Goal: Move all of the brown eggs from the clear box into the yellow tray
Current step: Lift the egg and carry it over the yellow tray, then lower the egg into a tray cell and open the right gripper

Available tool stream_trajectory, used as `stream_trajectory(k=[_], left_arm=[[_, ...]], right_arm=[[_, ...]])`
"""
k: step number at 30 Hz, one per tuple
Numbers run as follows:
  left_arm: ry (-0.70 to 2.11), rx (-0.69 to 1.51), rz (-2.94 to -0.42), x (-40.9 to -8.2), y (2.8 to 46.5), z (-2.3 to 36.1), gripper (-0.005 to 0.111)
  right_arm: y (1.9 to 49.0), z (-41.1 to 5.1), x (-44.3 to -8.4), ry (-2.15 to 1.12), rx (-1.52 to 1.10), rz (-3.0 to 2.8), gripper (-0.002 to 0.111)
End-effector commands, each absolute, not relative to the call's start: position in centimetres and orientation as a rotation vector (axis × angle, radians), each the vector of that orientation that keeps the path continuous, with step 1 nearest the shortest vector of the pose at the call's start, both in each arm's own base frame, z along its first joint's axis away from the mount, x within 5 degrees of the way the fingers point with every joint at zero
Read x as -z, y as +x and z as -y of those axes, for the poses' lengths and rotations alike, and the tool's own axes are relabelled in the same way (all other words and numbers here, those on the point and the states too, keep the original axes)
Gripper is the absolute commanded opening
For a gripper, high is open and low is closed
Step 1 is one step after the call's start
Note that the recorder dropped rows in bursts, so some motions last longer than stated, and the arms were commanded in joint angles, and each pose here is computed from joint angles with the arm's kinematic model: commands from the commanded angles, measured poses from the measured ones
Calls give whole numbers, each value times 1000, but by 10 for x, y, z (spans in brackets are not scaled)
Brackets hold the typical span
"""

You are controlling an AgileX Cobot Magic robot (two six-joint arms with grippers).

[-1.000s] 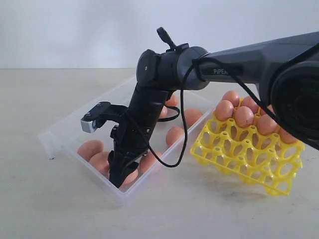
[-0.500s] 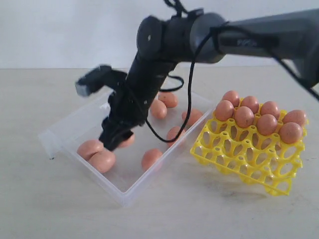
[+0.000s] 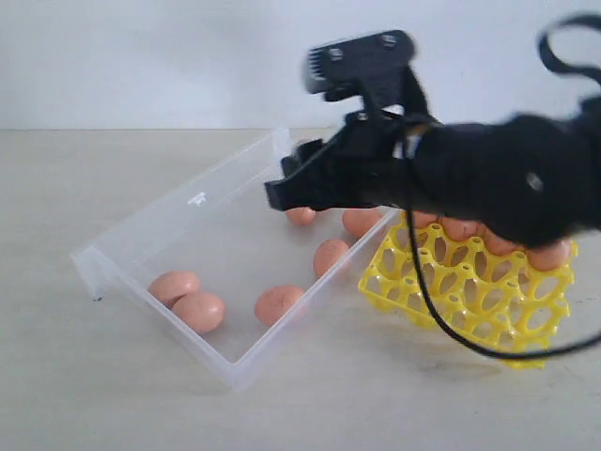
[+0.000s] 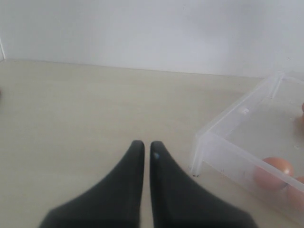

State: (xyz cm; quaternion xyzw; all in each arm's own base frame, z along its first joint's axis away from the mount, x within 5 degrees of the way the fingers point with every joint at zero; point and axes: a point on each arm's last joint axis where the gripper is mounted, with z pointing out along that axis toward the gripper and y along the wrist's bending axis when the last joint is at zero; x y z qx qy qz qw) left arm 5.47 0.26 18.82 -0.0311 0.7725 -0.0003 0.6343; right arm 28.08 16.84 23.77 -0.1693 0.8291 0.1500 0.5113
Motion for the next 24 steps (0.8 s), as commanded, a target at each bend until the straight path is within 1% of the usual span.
stream_trajectory(k=[1, 2, 4, 7, 11, 15, 17, 20, 24], left_arm=[[-69, 3, -1760, -188, 55, -2, 4], [-69, 3, -1760, -188, 55, -2, 4], [-69, 3, -1760, -188, 55, -2, 4], [-69, 3, -1760, -188, 55, -2, 4], [-69, 3, -1760, -188, 55, -2, 4], [-69, 3, -1760, -188, 55, -2, 4], [-69, 3, -1760, -188, 55, -2, 4], [-69, 3, -1760, -188, 55, -2, 4], [-69, 3, -1760, -188, 55, -2, 4]], right_arm=[[258, -125, -234, 111, -430, -1696, 0], [257, -117, -231, 195, -452, -1670, 0], [260, -109, -225, 262, -501, -1701, 0], [272, -100, -216, 232, -591, -1769, 0], [299, -79, -213, 125, -838, -1801, 0], [314, -57, -209, -133, -1120, -1781, 0], [317, -50, -205, -240, -1206, -1780, 0], [321, -39, -191, -358, -1198, -1859, 0], [322, -29, -179, -451, -1052, -1946, 0]])
